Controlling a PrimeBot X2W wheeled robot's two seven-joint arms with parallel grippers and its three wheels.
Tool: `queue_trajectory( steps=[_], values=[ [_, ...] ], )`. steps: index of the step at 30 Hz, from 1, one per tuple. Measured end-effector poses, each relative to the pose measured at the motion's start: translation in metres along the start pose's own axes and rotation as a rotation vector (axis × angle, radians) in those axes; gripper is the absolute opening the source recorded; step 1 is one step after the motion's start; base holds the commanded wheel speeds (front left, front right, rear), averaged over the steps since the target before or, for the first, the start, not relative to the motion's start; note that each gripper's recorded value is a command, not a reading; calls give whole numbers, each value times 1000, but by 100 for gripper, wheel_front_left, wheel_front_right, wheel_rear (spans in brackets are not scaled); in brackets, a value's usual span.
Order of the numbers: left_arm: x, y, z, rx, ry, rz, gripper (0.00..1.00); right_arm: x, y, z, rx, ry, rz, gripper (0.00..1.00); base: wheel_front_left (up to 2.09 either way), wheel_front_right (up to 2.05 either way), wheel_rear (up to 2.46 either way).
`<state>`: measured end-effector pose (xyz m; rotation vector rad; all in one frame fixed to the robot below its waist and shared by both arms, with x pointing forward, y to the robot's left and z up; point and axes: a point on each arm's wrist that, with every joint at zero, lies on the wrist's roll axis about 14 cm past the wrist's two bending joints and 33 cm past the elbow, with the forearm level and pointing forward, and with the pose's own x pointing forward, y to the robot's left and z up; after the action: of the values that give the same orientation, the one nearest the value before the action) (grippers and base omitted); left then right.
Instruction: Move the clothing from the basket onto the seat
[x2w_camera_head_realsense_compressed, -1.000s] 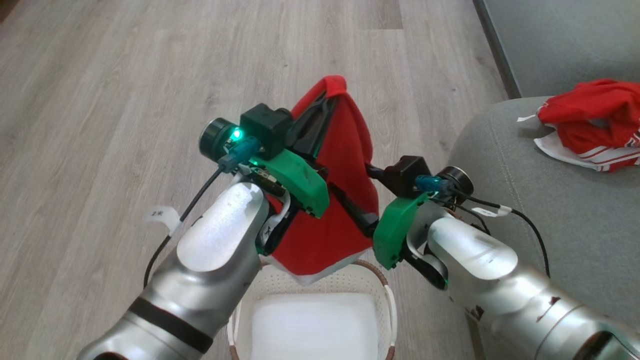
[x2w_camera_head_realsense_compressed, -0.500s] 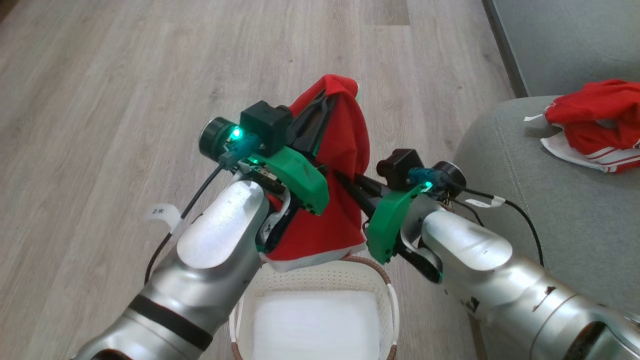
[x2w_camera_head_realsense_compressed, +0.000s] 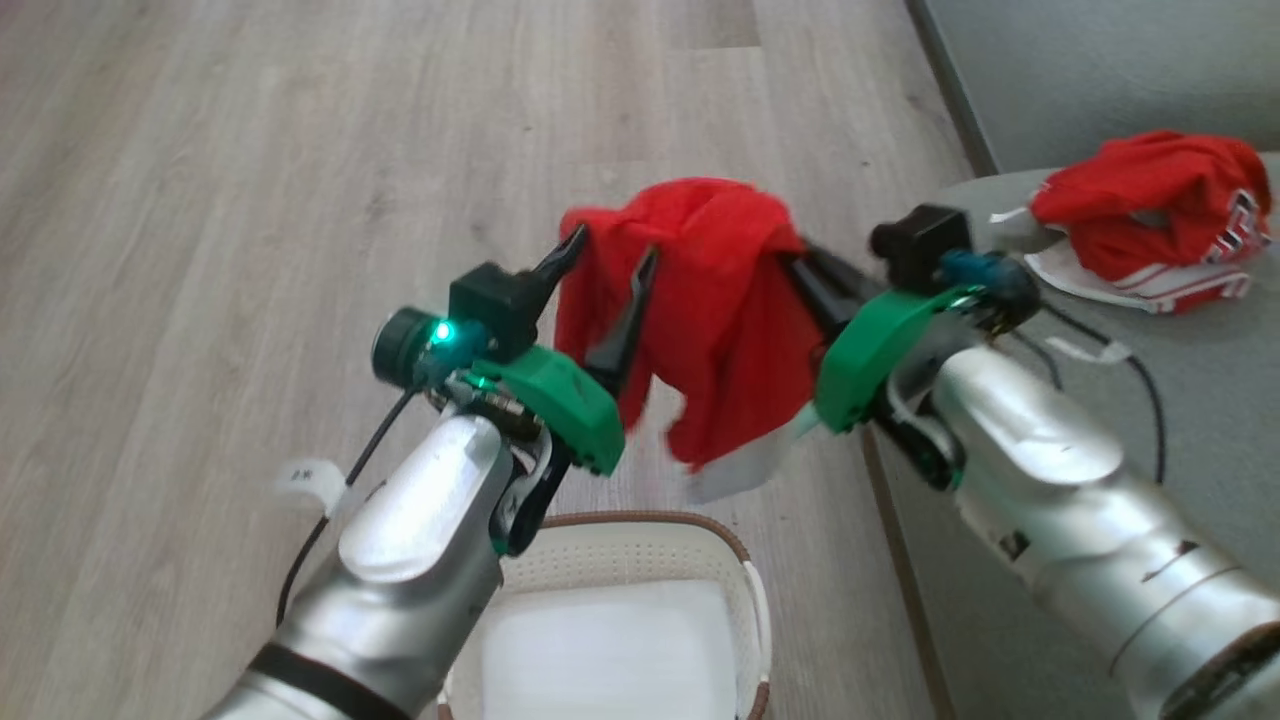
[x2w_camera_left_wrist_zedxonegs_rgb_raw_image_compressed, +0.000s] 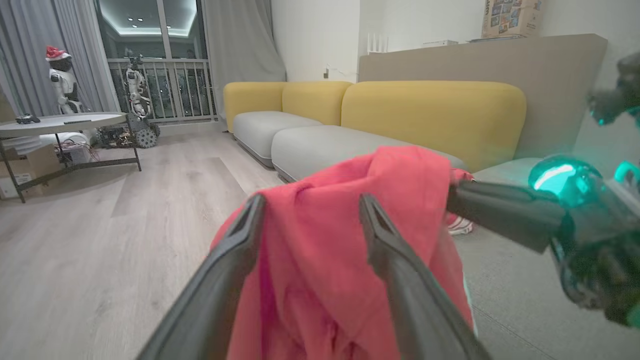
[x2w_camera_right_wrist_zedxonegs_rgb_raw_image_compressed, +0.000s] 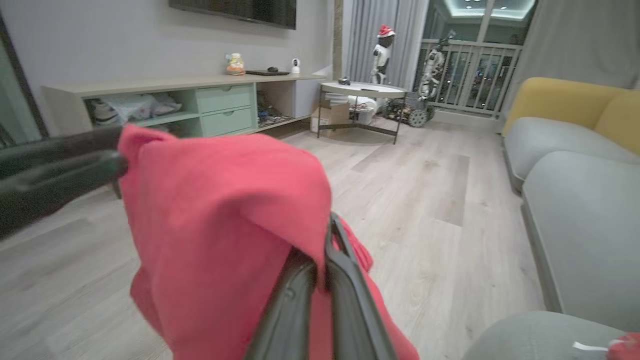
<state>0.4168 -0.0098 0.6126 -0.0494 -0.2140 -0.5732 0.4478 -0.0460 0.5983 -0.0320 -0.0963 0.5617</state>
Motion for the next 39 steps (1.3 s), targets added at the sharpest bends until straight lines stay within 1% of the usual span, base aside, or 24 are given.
queue_trajectory(
  steps=[5,9,11,12,13,14,15,21,27,30,33,39],
  values=[
    [1,-14,-14,-32,24,-27,100,-17,-40,15,-15,-44,-106,0,0,0,0],
    [4,-30,-22,-54,35,-66,100,-41,-74,13,-25,-41,-200,0,0,0,0],
    [4,-42,-28,-59,45,-95,100,-56,-91,9,-29,-33,-251,0,0,0,0],
    [6,-54,-32,-70,51,-127,100,-71,-106,7,-38,-24,-296,0,0,0,0],
    [6,-54,-32,-70,51,-127,100,-71,-106,7,-38,-24,-296,0,0,0,0],
    [7,-66,-36,-86,56,-159,100,-86,-121,8,-47,-22,-343,0,0,0,0],
    [7,-66,-36,-86,56,-159,100,-86,-121,8,-47,-22,-343,0,0,0,0],
    [16,-106,-43,-112,65,-268,100,-135,-160,9,-88,-5,-469,0,0,0,0],
    [22,-146,-50,-123,75,-394,100,-178,-185,9,-109,11,-569,0,0,0,0],
    [22,-160,-57,-139,89,-434,100,-193,-193,6,-114,30,-604,0,0,0,0],
    [21,-166,-67,-163,110,-452,100,-201,-199,-2,-107,58,-627,0,0,0,0],
    [19,-168,-78,-188,131,-466,100,-198,-211,-9,-92,90,-640,0,0,0,0]
  ],
)
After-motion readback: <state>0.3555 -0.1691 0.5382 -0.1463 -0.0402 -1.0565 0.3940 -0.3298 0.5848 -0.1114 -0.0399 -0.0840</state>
